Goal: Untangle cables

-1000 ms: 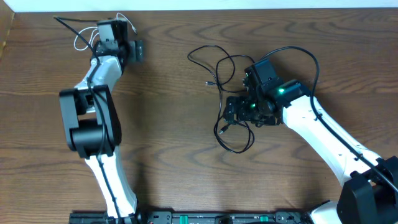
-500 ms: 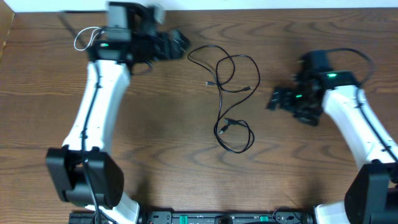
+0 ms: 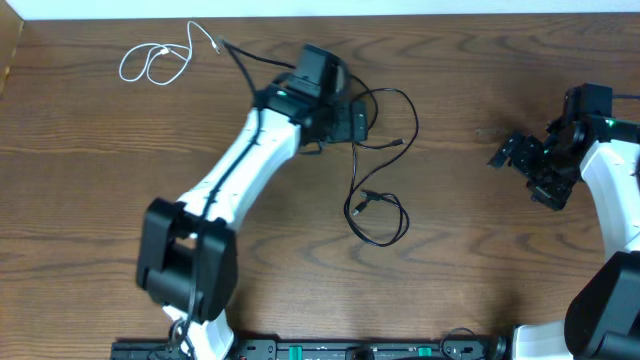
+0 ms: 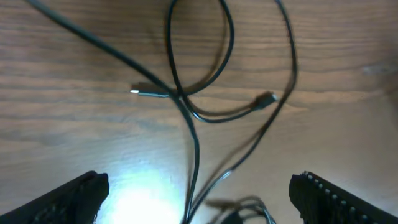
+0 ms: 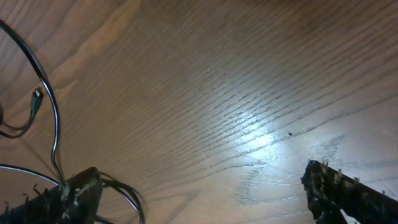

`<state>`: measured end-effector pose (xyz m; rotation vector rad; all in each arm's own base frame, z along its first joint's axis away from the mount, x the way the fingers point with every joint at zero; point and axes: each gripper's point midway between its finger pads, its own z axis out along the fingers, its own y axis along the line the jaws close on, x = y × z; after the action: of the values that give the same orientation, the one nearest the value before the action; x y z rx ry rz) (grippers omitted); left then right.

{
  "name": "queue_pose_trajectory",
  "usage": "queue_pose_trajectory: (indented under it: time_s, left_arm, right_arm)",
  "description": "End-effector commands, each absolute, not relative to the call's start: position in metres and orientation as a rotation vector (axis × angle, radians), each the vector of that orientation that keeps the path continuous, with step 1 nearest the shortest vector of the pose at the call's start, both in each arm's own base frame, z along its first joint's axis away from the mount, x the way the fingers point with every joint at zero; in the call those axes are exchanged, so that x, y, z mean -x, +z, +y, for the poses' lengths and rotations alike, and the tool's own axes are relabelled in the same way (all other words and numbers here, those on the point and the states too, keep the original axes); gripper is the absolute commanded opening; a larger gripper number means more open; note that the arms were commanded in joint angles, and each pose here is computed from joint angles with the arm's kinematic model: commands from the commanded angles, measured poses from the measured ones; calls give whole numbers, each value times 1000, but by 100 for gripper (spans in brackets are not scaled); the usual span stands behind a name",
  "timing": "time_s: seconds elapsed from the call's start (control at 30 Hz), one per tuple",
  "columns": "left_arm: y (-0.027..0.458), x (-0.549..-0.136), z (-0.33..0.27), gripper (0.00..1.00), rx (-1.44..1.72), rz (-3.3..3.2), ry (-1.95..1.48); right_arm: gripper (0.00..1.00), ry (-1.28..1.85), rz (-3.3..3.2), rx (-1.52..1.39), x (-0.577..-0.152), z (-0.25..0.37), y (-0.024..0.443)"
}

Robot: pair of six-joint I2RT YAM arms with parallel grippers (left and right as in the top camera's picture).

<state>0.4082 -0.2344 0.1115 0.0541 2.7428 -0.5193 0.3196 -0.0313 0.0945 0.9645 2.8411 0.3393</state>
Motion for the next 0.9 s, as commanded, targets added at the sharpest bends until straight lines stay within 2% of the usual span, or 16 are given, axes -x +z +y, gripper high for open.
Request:
queue_pose_trajectory:
  time_s: [0.0, 0.1, 0.2, 0.27, 0.37, 0.4, 0.6, 0.87]
  left_arm:
    - [75, -414, -233, 98, 26, 2788, -415]
    - [55, -415, -238, 98, 100, 2819, -432]
    - [49, -416, -238, 90, 129, 2827, -430]
    - [50, -418, -239, 80, 127, 2817, -436]
    - [52, -422, -241, 59, 125, 2798, -448]
    - [52, -423, -242, 56, 125, 2795, -450]
    - [53, -425, -243, 56, 124, 2784, -457]
    - [53, -425, -248, 42, 114, 2778, -464]
  right_arm:
    - [99, 332, 2848, -944, -319, -32, 94]
    - [99, 332, 2847, -945, -319, -32, 94]
    - [99, 332, 2848, -945, -319, -32, 94]
    - [99, 332, 2848, -945, -319, -32, 94]
    - [99, 332, 2848, -945, -319, -32, 94]
    - [99, 332, 2848, -946, -319, -32, 94]
    - [99, 332, 2848, -945, -319, -32, 94]
    - [99, 332, 2848, -945, -319, -32, 94]
